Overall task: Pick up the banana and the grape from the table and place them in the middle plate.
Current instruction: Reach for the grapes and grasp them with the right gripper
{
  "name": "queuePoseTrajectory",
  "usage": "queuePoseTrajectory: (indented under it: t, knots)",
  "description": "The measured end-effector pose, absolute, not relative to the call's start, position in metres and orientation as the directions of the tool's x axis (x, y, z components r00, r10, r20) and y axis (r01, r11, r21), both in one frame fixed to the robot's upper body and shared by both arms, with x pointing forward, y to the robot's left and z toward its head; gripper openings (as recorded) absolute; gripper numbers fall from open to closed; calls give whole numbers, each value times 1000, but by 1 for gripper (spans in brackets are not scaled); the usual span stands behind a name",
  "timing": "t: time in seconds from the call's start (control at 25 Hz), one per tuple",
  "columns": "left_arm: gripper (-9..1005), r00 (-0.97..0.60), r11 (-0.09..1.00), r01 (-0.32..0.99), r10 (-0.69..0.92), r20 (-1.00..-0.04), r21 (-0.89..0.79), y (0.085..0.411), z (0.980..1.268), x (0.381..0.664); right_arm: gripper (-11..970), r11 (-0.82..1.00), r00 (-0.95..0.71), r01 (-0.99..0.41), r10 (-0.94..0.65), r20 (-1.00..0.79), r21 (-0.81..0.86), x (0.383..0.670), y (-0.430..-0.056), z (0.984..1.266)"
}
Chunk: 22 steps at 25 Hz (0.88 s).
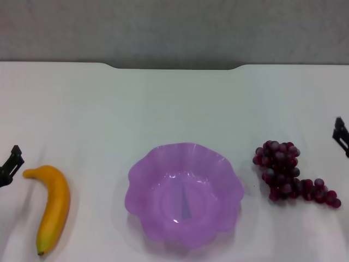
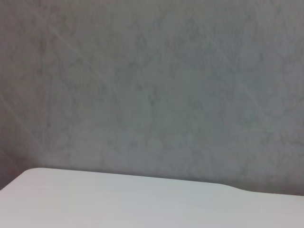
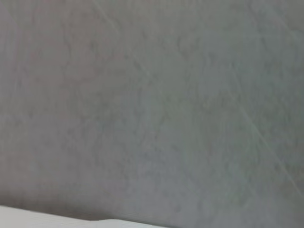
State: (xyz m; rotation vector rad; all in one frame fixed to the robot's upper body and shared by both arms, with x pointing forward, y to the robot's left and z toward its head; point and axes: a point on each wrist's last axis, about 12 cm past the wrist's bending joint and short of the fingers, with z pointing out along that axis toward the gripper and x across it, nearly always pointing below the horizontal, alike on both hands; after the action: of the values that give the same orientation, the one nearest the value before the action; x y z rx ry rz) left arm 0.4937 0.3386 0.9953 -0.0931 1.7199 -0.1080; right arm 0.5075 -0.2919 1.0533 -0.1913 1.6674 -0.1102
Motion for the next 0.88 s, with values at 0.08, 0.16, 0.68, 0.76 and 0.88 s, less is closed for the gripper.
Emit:
queuePoseTrajectory:
  t: [0.08,0.16,0.68,0.76,0.88]
  knots:
    - [901,-151,992,0,-124,-981,-125,339,995,494,875,979,-149,-74,-201,-968,-192,513,-287,1069]
    - [901,-151,992,0,-124,-981,-125,339,995,494,874,978,-220,-116,-197,-955,-175,518,-284,1084]
    - [900,-149,992,3,-123,-981,-125,338,996,496,871,963,-744,-265,-239,-623,-54,561,-286,1169]
    - [900,-148,992,4,-123,-981,-125,338,996,496,871,958,-761,-268,-276,-587,-103,566,-280,1177]
    - [900,-145,992,7,-124,-982,-126,337,997,497,870,951,-758,-288,-300,-579,-117,574,-270,1182]
